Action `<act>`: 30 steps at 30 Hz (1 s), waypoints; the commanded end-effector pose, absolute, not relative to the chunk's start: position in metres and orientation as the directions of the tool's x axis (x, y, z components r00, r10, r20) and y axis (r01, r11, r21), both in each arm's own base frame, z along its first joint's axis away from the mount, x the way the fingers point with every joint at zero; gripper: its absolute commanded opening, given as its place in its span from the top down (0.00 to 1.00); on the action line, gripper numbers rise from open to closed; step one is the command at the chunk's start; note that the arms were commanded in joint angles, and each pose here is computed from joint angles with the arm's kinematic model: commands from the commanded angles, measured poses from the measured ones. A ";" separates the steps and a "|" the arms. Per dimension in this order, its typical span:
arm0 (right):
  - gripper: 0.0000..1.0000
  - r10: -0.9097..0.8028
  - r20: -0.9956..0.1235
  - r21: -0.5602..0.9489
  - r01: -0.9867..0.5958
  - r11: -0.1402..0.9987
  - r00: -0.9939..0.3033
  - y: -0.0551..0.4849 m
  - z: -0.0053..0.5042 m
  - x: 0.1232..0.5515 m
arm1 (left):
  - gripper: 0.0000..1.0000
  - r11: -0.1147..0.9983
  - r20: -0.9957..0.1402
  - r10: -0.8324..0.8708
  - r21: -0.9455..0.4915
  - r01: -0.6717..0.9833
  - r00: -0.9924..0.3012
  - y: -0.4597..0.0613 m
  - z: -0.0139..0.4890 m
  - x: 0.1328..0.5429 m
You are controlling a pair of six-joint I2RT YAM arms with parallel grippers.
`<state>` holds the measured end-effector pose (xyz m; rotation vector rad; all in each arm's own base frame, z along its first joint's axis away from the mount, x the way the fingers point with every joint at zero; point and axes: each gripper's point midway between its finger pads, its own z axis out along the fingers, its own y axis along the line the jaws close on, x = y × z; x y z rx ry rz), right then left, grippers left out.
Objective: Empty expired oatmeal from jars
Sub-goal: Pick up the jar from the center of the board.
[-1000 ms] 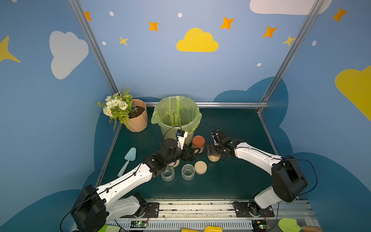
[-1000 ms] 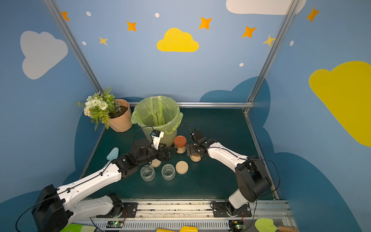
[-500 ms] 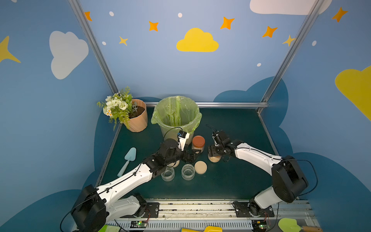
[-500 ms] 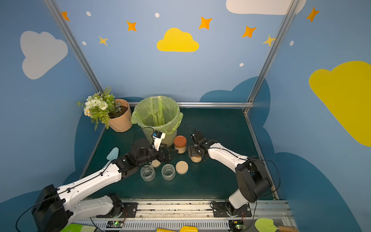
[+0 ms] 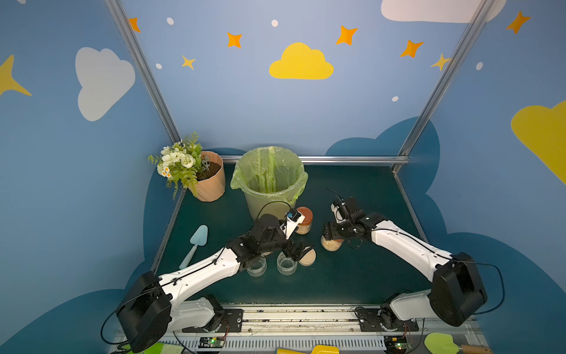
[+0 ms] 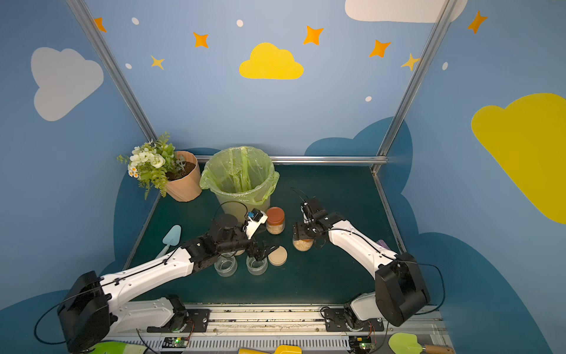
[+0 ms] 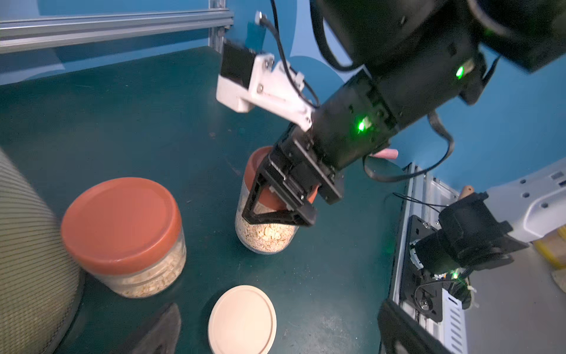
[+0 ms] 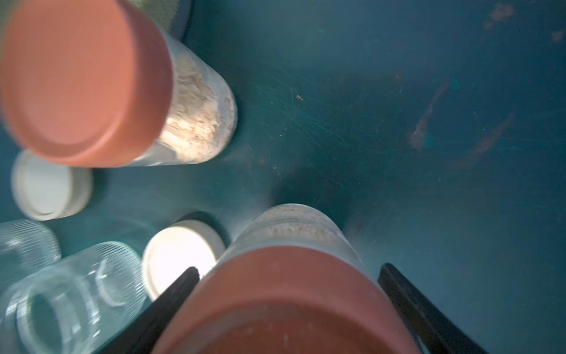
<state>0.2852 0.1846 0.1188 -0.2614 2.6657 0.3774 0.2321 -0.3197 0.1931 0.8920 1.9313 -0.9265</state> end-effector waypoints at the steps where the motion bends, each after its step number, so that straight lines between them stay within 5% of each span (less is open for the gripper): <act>1: 0.51 -0.064 -0.502 0.359 -0.275 0.892 -0.862 0.198 0.173 0.288 | 0.00 0.398 -0.900 0.262 -0.227 0.889 -0.347 -0.340 0.206 0.234; 13: 0.51 0.062 -0.523 0.559 -0.287 0.778 -0.850 0.193 0.242 0.270 | 0.00 0.276 -0.907 0.267 -0.253 0.927 -0.326 -0.404 0.192 0.255; 30: 0.51 0.110 -0.502 0.671 -0.307 0.675 -0.858 0.200 0.264 0.251 | 0.01 0.223 -0.927 0.257 -0.217 0.951 -0.272 -0.428 0.194 0.262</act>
